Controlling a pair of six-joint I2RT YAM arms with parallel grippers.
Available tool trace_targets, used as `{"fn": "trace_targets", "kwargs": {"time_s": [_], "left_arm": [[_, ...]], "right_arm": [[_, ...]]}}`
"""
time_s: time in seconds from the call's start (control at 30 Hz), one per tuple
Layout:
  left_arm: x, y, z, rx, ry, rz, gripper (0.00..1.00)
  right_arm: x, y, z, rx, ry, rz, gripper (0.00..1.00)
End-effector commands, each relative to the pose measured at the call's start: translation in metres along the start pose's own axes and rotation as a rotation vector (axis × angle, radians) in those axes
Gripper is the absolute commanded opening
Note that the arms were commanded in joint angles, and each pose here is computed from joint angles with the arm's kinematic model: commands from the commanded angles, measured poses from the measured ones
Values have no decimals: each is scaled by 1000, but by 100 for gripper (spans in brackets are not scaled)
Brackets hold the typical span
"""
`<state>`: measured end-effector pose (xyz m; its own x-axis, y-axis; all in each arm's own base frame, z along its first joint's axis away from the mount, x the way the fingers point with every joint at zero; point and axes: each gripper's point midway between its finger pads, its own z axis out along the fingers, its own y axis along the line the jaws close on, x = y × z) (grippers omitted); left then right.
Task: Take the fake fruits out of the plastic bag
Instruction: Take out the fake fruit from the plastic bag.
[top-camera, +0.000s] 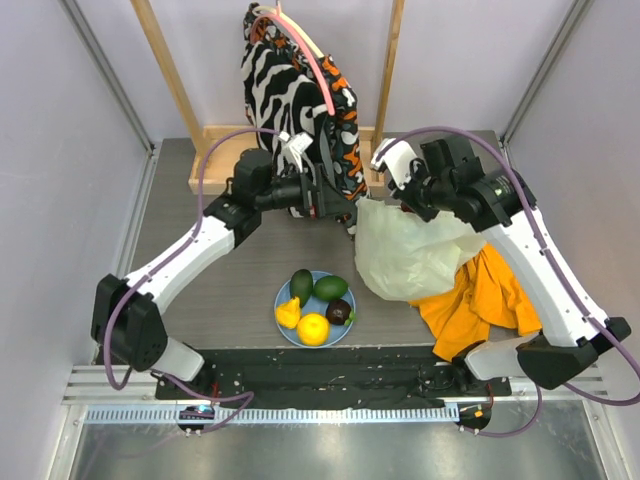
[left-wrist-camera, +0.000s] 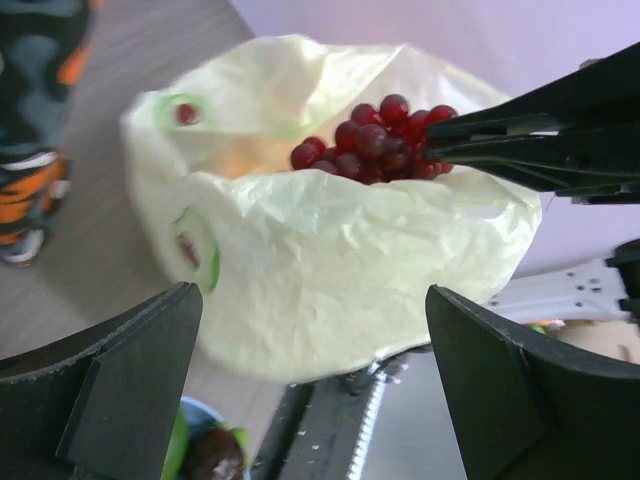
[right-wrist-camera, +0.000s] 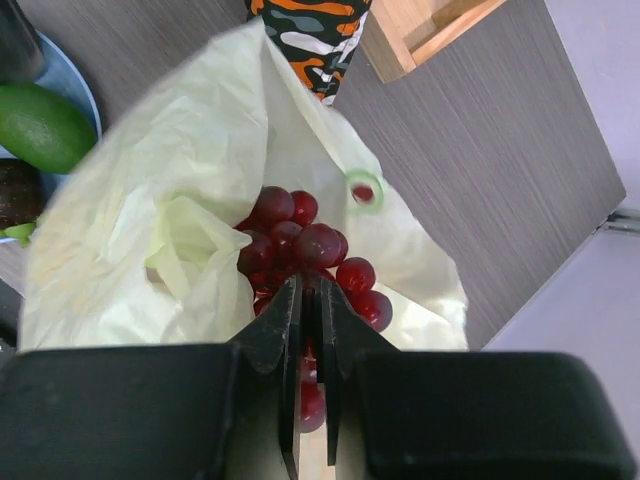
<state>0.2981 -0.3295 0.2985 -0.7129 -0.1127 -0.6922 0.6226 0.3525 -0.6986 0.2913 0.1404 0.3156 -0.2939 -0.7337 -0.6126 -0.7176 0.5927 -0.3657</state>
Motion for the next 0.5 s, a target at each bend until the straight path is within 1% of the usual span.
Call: {"fn": "trace_targets", "kwargs": {"time_s": [0.0, 0.03, 0.07, 0.1, 0.17, 0.2, 0.23, 0.27, 0.3, 0.33, 0.37, 0.4, 0.43, 0.47], "left_arm": [[8, -44, 23, 188, 45, -78, 100], [7, -51, 28, 210, 47, -69, 100], [19, -49, 42, 205, 72, -84, 100], [23, -47, 48, 196, 79, -92, 100], [32, -48, 65, 189, 96, -108, 100], [39, -39, 76, 172, 114, -141, 100], [39, -40, 81, 177, 115, -140, 100], [43, -42, 86, 184, 129, -132, 76], [51, -35, 92, 181, 156, -136, 59], [54, -34, 93, 187, 166, -123, 39], [52, -32, 92, 182, 165, -105, 0], [52, -26, 90, 150, 166, -96, 0], [55, -22, 84, 133, 179, -45, 0], [54, -14, 78, 105, 177, -22, 0]], "right_arm": [[-3, 0, 5, -1, -19, 70, 1], [-2, 2, 7, -5, -14, 85, 1], [-3, 1, 8, 0, -18, 91, 1], [-6, 6, 10, -31, -33, 98, 1], [-7, 7, 12, -38, -33, 104, 1], [-7, 6, 14, -38, -30, 104, 1], [-6, 7, 15, -40, -25, 105, 1], [-4, 6, 16, -30, -19, 107, 1], [-3, 5, 16, -25, -18, 107, 1], [-1, 6, 16, -23, -12, 107, 1], [3, -1, 14, 22, 4, 97, 1], [6, -6, 11, 48, 8, 91, 1], [11, -9, 11, 73, 25, 81, 1], [17, -21, 4, 133, 38, 61, 1]]}}
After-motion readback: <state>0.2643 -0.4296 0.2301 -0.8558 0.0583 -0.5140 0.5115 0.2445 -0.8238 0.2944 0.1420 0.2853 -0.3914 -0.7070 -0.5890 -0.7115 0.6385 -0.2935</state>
